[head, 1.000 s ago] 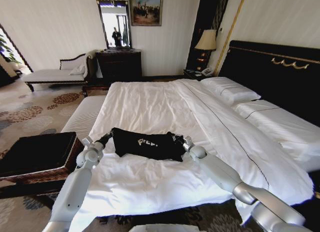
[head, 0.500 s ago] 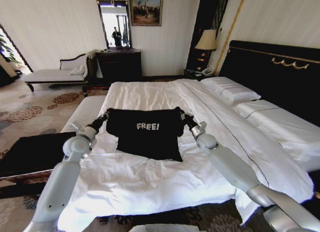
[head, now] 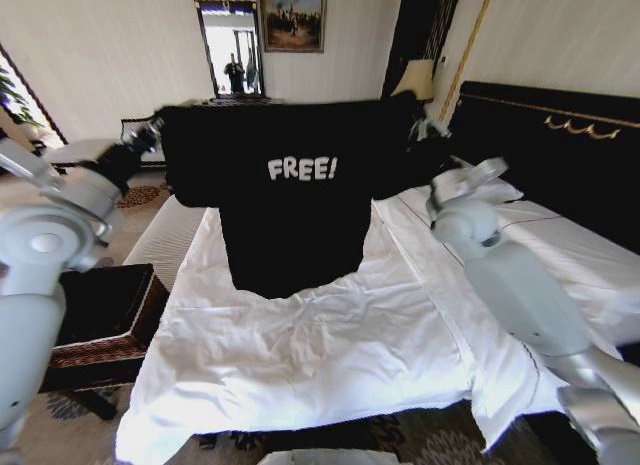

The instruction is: Fold the clothes on the bed and place them into the basket.

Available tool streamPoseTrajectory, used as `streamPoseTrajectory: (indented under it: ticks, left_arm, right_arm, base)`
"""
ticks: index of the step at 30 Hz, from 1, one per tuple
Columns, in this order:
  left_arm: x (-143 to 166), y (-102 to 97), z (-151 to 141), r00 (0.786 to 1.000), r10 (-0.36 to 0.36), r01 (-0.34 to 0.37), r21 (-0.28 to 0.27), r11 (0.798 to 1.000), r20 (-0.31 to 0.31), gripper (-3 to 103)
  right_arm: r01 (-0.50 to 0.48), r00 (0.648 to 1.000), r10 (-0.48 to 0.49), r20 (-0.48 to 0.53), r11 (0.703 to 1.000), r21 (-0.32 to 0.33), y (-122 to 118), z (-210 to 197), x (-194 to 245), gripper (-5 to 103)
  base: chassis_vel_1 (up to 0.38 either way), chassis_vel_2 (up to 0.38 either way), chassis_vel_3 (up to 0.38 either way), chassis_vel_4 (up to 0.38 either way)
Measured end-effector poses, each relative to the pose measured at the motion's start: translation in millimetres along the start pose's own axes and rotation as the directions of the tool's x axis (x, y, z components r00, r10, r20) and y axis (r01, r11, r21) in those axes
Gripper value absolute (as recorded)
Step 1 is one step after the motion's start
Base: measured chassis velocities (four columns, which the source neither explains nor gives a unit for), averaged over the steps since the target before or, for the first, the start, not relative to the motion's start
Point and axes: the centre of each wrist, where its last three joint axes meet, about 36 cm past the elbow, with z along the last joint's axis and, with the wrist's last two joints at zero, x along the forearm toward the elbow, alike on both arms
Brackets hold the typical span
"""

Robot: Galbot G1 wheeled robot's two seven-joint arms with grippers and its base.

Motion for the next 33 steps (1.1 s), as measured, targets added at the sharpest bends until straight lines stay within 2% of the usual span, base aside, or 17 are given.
streamPoseTrajectory:
  ticks: [1,4,6,8,10,12,15,18,21,24,26,28,29,30,31,32,33]
  left_arm:
    - [0,-0.7,0,1.0,0.001,-0.001,-0.002,1.0,0.0,0]
    - [25,-28.6,2,0.998,0.051,-0.053,-0.05,0.997,-0.037,0]
    - [28,-31.7,4,0.997,0.056,-0.058,-0.052,0.997,-0.045,0]
    - [53,-51.2,17,0.992,0.082,-0.088,-0.055,0.995,-0.101,0]
    - [68,-66.8,20,0.988,0.107,-0.112,-0.04,0.993,-0.112,0]
    - [70,-68.6,20,0.988,0.109,-0.114,-0.039,0.993,-0.11,0]
    - [93,-86.0,-16,0.994,0.106,-0.105,0.025,0.994,-0.032,0]
    - [101,-91.2,-37,0.993,0.114,-0.114,0.039,0.993,0.004,0]
    - [118,-114.4,-83,0.981,0.179,-0.181,0.016,0.983,0.074,0]
    - [123,-130.6,-101,0.972,0.22,-0.219,-0.013,0.976,0.079,0]
    - [121,-139.5,-107,0.973,0.228,-0.228,-0.035,0.973,0.02,0]
    - [119,-138.4,-105,0.976,0.219,-0.219,-0.036,0.975,-0.003,0]
    - [113,-134.3,-99,0.98,0.195,-0.197,-0.04,0.98,-0.05,0]
    - [100,-117.8,-75,0.979,0.12,-0.13,-0.051,0.99,-0.167,0]
    - [94,-108.1,-59,0.97,0.081,-0.097,-0.055,0.994,-0.23,0]
    - [88,-98.9,-44,0.959,0.045,-0.066,-0.065,0.996,-0.281,0]
    - [88,-98.9,-44,0.959,0.045,-0.066,-0.065,0.996,-0.281,0]
  right_arm:
    - [0.001,1.0,-0.001,0.001,1.0,0.002,0,-2,1,0]
    - [0.047,0.999,-0.046,-0.019,0.998,0.045,11,-31,38,0]
    - [0.053,0.998,-0.051,-0.024,0.997,0.048,13,-32,43,0]
    - [0.085,0.993,-0.081,-0.08,0.995,0.051,32,-34,79,0]
    - [0.094,0.989,-0.088,-0.116,0.994,0.054,45,-42,103,0]
    - [0.095,0.989,-0.088,-0.118,0.994,0.055,47,-45,106,0]
    - [0.09,0.992,-0.083,-0.099,0.993,0.075,67,-89,117,0]
    - [0.09,0.993,-0.084,-0.077,0.993,0.075,77,-119,115,0]
    - [0.054,0.997,-0.05,-0.057,0.996,0.07,79,-176,102,0]
    - [0.035,0.999,-0.031,-0.036,0.994,0.101,81,-203,95,0]
    - [0.017,0.999,-0.01,-0.049,0.989,0.149,85,-216,90,0]
    - [0.014,0.998,-0.005,-0.059,0.988,0.152,85,-215,89,0]
    - [0.004,0.996,0.01,-0.092,0.988,0.155,85,-209,89,0]
    - [-0.028,0.973,0.059,-0.225,0.99,0.138,84,-182,92,0]
    - [-0.049,0.954,0.084,-0.287,0.991,0.128,82,-166,94,0]
    - [-0.068,0.936,0.106,-0.336,0.99,0.122,79,-151,95,0]
    - [-0.068,0.936,0.106,-0.336,0.99,0.122,79,-151,95,0]
  base:
    - [0.0,0.0,0.0,0.0]
    - [0.0,0.0,0.0,0.0]
    - [0.0,0.0,0.0,0.0]
    - [0.0,0.0,0.0,0.0]
    - [0.0,0.0,0.0,0.0]
    - [0.0,0.0,0.0,0.0]
    - [0.0,0.0,0.0,0.0]
    - [0.0,0.0,0.0,0.0]
    - [0.0,0.0,0.0,0.0]
    - [0.0,0.0,0.0,0.0]
    - [0.0,0.0,0.0,0.0]
    - [0.0,0.0,0.0,0.0]
    - [0.0,0.0,0.0,0.0]
    - [0.0,0.0,0.0,0.0]
    - [0.0,0.0,0.0,0.0]
    - [0.0,0.0,0.0,0.0]
    - [0.0,0.0,0.0,0.0]
